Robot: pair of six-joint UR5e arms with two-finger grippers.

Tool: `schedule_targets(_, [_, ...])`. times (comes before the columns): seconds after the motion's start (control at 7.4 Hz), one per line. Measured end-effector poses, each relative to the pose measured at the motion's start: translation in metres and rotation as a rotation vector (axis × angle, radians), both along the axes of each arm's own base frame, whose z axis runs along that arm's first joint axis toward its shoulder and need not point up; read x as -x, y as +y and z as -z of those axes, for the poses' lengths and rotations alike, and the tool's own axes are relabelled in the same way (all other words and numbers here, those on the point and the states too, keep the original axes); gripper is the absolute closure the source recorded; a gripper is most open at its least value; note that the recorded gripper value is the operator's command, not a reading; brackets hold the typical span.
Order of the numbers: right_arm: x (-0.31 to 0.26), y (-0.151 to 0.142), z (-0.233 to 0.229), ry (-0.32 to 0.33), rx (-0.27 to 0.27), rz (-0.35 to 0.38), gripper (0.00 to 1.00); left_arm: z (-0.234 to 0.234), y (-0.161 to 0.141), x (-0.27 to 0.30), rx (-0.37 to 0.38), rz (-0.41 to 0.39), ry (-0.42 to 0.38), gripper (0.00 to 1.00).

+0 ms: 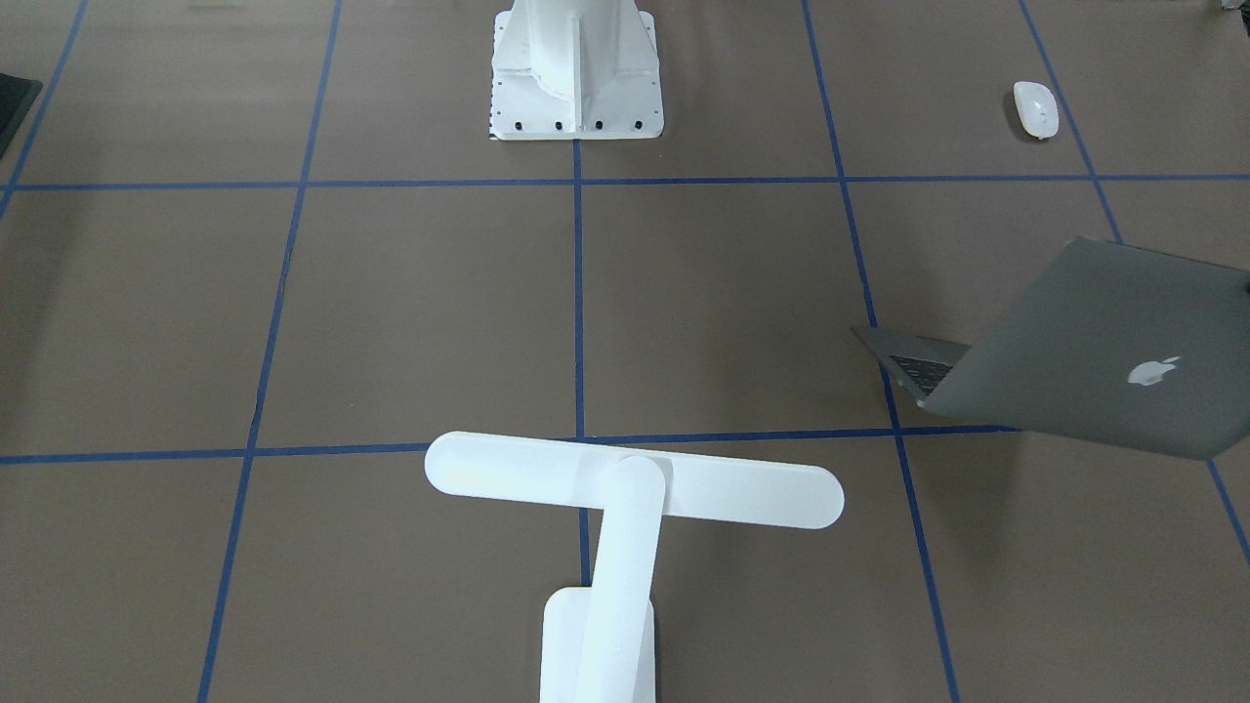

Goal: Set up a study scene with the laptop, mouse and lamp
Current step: 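Move the held laptop across the table toward the white lamp with the left gripper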

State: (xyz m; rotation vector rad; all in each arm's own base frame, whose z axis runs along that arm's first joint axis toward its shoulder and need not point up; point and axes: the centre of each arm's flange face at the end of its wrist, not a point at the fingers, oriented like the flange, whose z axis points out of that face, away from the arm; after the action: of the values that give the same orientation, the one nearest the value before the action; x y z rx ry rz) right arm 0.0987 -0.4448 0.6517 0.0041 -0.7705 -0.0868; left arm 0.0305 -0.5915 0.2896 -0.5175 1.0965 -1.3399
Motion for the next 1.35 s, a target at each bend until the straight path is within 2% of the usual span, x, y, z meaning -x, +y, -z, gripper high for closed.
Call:
schedule_targets(0.27, [0.0,-0.001,0.001,0.0,-0.002,0.0,0.0,0.056,-0.008,-0.072,0.012,0.013,-0.007,1.0])
schedule_targets(0.68, [0.0,-0.001,0.001,0.0,-0.002,0.0,0.0,0.117,0.002,-0.165,0.052,0.075,-0.004,1.0])
schedule_targets(1.35, [0.0,-0.001,0.0,0.0,0.001,0.0,0.0,0.176,0.062,-0.275,0.086,0.176,0.038,1.0])
